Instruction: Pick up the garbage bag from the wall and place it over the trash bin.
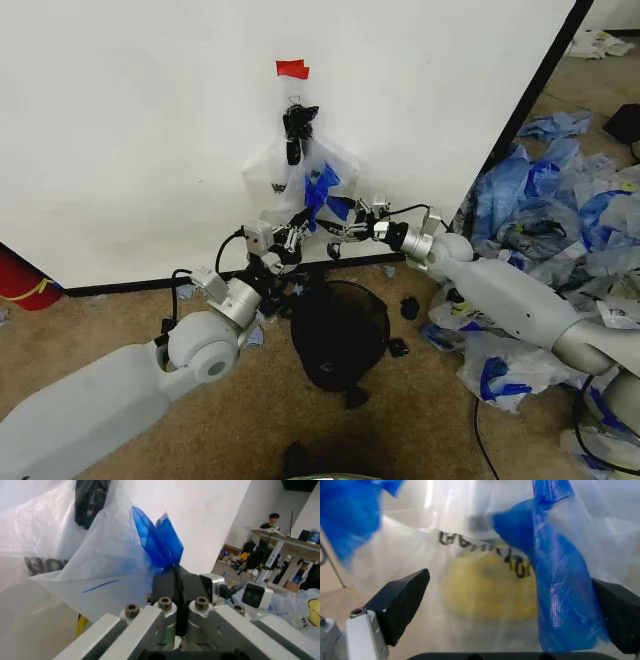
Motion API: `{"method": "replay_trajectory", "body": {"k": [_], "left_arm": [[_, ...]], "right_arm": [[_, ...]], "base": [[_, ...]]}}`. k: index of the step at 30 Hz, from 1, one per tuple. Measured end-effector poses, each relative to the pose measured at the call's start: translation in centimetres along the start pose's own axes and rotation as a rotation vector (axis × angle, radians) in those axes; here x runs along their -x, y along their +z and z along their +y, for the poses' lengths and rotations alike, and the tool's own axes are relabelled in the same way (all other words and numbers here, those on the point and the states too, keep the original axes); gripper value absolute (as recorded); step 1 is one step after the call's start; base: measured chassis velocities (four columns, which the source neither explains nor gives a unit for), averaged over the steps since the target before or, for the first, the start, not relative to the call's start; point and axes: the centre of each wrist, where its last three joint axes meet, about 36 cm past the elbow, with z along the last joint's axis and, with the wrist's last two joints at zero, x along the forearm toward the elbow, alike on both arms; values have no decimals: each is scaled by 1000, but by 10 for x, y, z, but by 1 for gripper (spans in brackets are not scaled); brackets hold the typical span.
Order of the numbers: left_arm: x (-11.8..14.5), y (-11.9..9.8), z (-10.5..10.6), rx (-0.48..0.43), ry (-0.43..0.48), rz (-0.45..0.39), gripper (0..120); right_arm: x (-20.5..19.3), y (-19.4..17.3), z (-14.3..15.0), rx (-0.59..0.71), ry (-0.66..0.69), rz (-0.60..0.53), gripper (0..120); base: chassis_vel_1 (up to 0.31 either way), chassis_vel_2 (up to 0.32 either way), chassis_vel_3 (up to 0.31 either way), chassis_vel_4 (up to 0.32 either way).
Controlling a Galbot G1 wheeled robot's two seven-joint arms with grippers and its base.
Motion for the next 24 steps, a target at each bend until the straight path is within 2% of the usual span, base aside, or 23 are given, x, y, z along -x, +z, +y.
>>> {"method": "replay_trajectory", "body": {"k": [3, 7, 10, 14, 15, 18, 21, 24], "left_arm": [[-1, 0, -1, -2, 2, -1, 0], [-4, 1, -1, 2, 0, 5, 0], [-7, 3, -1, 5, -2, 9, 0], [-8, 3, -1, 6, -2, 10, 0], [-8, 3, -2, 6, 0, 9, 0], [-9, 3, -2, 5, 1, 8, 0], [-11, 3, -3, 5, 0, 11, 0], [-12, 3, -3, 5, 0, 11, 0]], "right_arm": [[0, -2, -1, -9, 13, 4, 97], [2, -4, -2, -23, 26, 16, 88], [2, -4, -2, -30, 44, 16, 72], [1, -4, -1, -34, 55, 12, 64], [0, -3, 0, -46, 71, 6, 49], [0, -3, 0, -50, 77, 4, 42], [0, -4, -1, -57, 83, 4, 23], [-1, -4, -1, -60, 85, 3, 19]], "base": [[0, 0, 0, 0], [0, 0, 0, 0], [0, 0, 0, 0], [0, 0, 0, 0], [0, 0, 0, 0], [0, 0, 0, 0], [0, 0, 0, 0], [0, 0, 0, 0]]}}
